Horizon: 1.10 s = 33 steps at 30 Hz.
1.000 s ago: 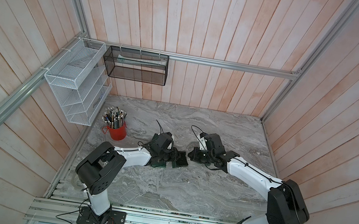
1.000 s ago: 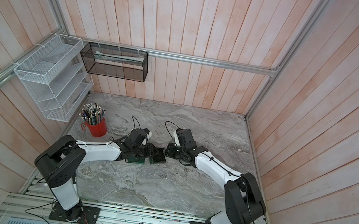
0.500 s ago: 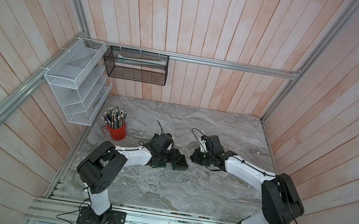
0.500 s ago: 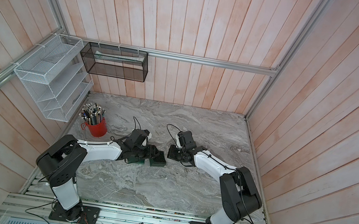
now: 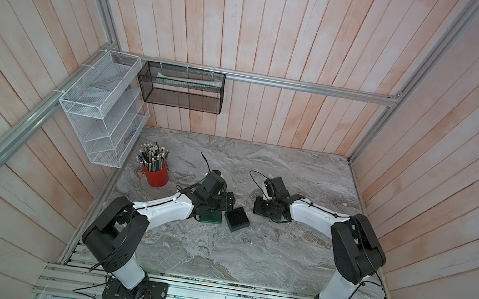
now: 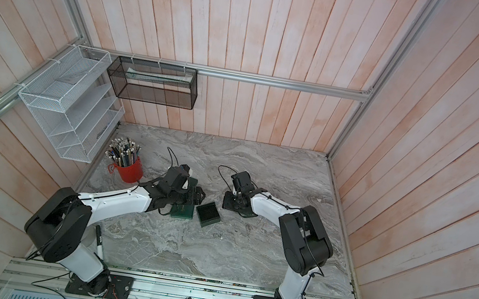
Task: Take the rings out of the lift-off lid box
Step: Place the ring at the center of the board.
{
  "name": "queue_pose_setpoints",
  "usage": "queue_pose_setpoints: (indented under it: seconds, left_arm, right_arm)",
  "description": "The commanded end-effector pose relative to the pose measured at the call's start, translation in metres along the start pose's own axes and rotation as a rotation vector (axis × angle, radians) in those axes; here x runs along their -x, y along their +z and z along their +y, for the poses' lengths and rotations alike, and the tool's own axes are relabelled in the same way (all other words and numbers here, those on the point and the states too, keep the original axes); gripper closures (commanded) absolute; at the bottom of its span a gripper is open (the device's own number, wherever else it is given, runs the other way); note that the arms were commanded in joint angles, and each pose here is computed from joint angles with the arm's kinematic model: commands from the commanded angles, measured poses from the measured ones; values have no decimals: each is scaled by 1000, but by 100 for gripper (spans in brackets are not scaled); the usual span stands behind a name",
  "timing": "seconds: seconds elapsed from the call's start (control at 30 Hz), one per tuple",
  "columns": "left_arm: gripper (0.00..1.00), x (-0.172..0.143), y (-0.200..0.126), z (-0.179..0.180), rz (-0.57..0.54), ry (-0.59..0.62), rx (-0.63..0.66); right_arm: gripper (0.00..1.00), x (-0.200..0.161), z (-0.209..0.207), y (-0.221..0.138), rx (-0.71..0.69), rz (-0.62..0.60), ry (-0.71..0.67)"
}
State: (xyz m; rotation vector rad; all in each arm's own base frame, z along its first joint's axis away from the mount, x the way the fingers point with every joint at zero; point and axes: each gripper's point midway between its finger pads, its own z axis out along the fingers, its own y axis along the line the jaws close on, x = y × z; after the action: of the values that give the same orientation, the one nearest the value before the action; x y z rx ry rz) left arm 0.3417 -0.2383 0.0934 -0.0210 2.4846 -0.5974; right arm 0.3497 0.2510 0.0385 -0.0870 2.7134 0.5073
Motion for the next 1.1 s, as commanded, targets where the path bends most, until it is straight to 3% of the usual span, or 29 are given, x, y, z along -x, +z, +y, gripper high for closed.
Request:
queue_pose_setpoints:
  seconds: [0.0, 0.17, 0.43, 0.63, 0.9, 1.07]
  left_arm:
    - [12, -9, -12, 28, -8, 14, 114]
    - [9, -29, -19, 48, 17, -15, 159]
    - [6, -49, -13, 61, 74, -119, 105]
    - [6, -50, -3, 54, 91, -131, 63]
    - [7, -48, 7, 53, 108, -122, 69]
    - [7, -52, 14, 54, 128, -121, 73]
  right_arm:
    - [100, 8, -13, 2, -90, -10, -31]
    - [98, 11, -14, 8, -112, 8, -47]
    - [68, 8, 6, -24, 0, -48, -57]
    - [70, -9, 25, -43, 87, -80, -115]
    - [88, -43, 47, -42, 153, -57, -180]
    - [92, -52, 59, -37, 175, -40, -201]
